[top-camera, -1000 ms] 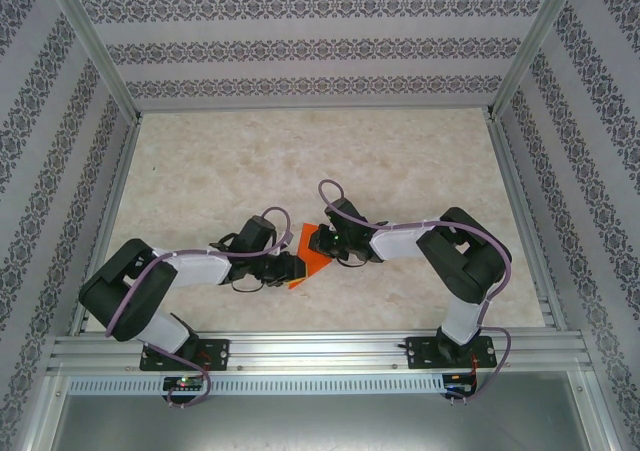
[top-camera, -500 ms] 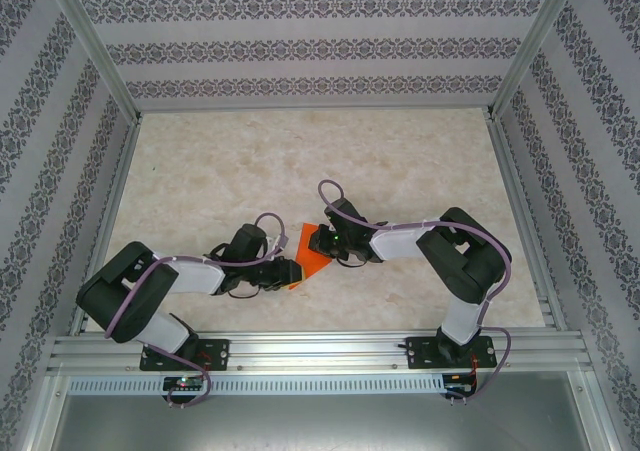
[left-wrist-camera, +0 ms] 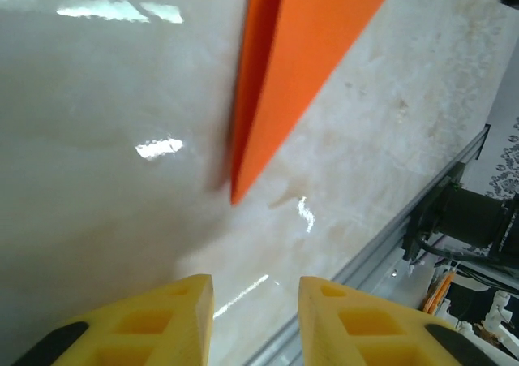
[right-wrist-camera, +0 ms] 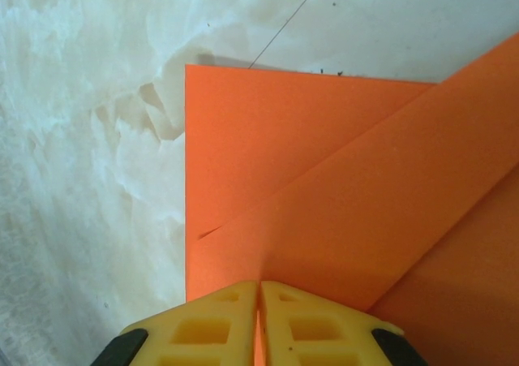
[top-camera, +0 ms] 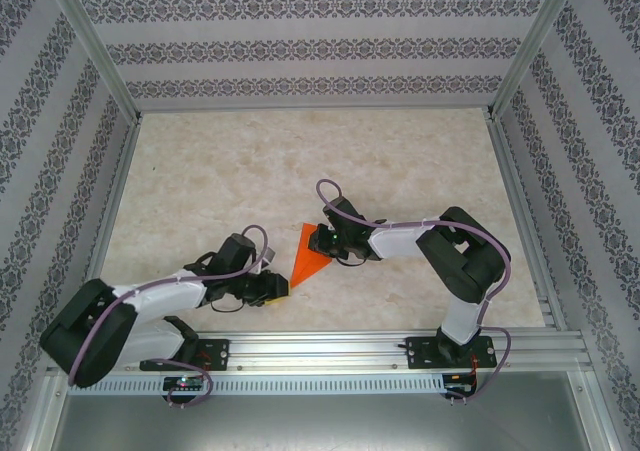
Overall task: Fold a paper plane with a square sheet of paper (pick it up from the middle)
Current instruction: Fourth fold the wing at the center of the table, then turn over the paper at the center of the table.
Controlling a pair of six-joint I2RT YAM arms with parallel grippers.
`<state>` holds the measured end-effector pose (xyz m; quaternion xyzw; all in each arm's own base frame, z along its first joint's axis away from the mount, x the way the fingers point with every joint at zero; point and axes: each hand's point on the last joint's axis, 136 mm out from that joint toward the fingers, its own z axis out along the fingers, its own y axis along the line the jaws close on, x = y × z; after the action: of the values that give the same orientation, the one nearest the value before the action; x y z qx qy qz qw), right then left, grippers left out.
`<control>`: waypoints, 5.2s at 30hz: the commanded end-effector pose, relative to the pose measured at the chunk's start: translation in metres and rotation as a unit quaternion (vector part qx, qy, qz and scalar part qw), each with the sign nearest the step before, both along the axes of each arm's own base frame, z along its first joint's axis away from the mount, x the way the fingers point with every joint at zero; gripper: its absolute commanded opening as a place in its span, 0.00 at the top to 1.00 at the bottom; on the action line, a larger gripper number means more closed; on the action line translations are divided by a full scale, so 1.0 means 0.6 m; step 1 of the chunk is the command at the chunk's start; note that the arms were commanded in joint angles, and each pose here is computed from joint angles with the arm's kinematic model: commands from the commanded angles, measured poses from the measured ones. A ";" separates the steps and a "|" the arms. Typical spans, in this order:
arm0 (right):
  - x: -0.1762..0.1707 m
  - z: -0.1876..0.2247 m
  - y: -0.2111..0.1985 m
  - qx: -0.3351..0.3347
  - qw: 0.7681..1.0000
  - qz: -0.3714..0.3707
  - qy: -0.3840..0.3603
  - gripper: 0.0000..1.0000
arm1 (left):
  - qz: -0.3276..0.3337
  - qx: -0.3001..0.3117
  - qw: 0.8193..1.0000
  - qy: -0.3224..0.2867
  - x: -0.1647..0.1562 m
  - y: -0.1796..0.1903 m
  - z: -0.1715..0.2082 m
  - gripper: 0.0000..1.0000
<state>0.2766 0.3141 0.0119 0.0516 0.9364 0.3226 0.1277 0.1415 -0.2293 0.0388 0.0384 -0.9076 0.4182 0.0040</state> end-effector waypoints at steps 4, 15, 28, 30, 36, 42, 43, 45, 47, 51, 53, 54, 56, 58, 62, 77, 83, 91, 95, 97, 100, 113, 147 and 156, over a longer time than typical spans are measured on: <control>-0.023 -0.052 -0.040 -0.071 0.997 -0.003 0.026 0.88 | 0.008 -0.028 0.997 -0.070 0.060 -0.029 0.084 0.64; -0.013 -0.030 -0.020 -0.043 0.999 -0.003 0.018 0.86 | 0.006 0.013 0.998 -0.068 0.135 -0.066 -0.005 0.73; 0.055 -0.012 -0.058 -0.024 0.998 -0.050 -0.004 0.85 | -0.016 0.157 0.988 0.005 0.044 0.034 -0.128 0.85; 0.074 -0.010 -0.079 -0.031 0.997 -0.064 -0.010 0.85 | -0.017 0.159 0.987 0.007 0.038 0.040 -0.131 0.85; 0.111 0.008 -0.121 -0.046 0.996 -0.072 -0.020 0.85 | -0.020 0.150 0.988 0.000 0.045 0.031 -0.122 0.85; 0.104 0.087 -0.113 -0.024 0.997 -0.052 -0.055 0.80 | -0.032 0.125 0.992 -0.014 0.059 0.010 -0.094 0.84; 0.099 0.098 -0.113 -0.024 0.996 -0.054 -0.061 0.80 | -0.033 0.123 0.992 -0.016 0.061 0.008 -0.090 0.83; 0.082 0.113 -0.111 -0.021 0.996 -0.054 -0.068 0.75 | -0.034 0.113 0.993 -0.025 0.066 0.002 -0.077 0.81; 0.062 0.112 -0.115 -0.025 0.996 -0.062 -0.062 0.71 | -0.032 0.099 0.994 -0.035 0.074 -0.007 -0.059 0.79; 0.019 0.098 -0.108 -0.012 0.996 -0.068 -0.048 0.64 | -0.028 0.065 0.995 -0.066 0.093 -0.026 -0.006 0.73; -0.001 0.094 -0.103 -0.008 0.996 -0.072 -0.045 0.62 | -0.027 0.073 0.993 -0.085 0.103 -0.024 0.016 0.71; -0.010 0.090 -0.103 -0.010 0.996 -0.078 -0.042 0.59 | -0.023 0.085 0.991 -0.102 0.112 -0.019 0.027 0.69; -0.024 0.086 -0.098 -0.002 0.996 -0.084 -0.041 0.57 | -0.018 0.120 0.985 -0.120 0.121 -0.002 0.034 0.64; -0.035 0.079 -0.088 0.010 0.996 -0.085 -0.038 0.55 | -0.013 0.151 0.979 -0.137 0.135 0.011 0.040 0.61; -0.051 0.064 -0.076 0.005 0.996 -0.080 -0.029 0.54 | -0.024 0.186 0.972 -0.139 0.147 0.020 0.030 0.59; -0.074 0.032 -0.082 -0.016 0.995 -0.101 -0.013 0.50 | -0.041 0.221 0.966 -0.127 0.149 0.031 0.008 0.52; -0.080 0.030 -0.085 -0.016 0.995 -0.100 -0.012 0.48 | -0.040 0.206 0.971 -0.119 0.146 0.023 0.002 0.50; -0.071 0.033 -0.068 0.001 0.995 -0.103 -0.016 0.48 | -0.053 0.194 0.973 -0.115 0.147 0.011 -0.001 0.47; -0.069 0.038 -0.065 0.009 0.994 -0.105 -0.020 0.48 | -0.060 0.171 0.978 -0.106 0.146 -0.007 0.002 0.46; -0.070 0.035 -0.067 0.009 0.994 -0.109 -0.016 0.48 | -0.062 0.167 0.978 -0.106 0.149 -0.012 0.002 0.46; -0.072 0.031 -0.060 0.015 0.995 -0.100 -0.014 0.48 | -0.061 0.166 0.979 -0.103 0.151 -0.014 -0.002 0.47; -0.068 0.025 -0.034 0.036 0.995 -0.094 -0.003 0.52 | -0.078 0.166 0.980 -0.071 0.138 -0.020 -0.037 0.59; -0.081 0.037 -0.058 0.025 0.992 -0.122 -0.018 0.55 | -0.112 0.124 0.984 -0.063 0.120 -0.070 -0.021 0.59; -0.078 0.009 -0.035 0.041 0.992 -0.122 0.008 0.57 | -0.120 0.125 0.983 -0.057 0.113 -0.077 -0.028 0.59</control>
<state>0.2273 0.2885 0.0236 0.1638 0.9137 0.3339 0.1638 0.2212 -0.2311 0.0201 -0.0451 -0.9728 0.2263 -0.0176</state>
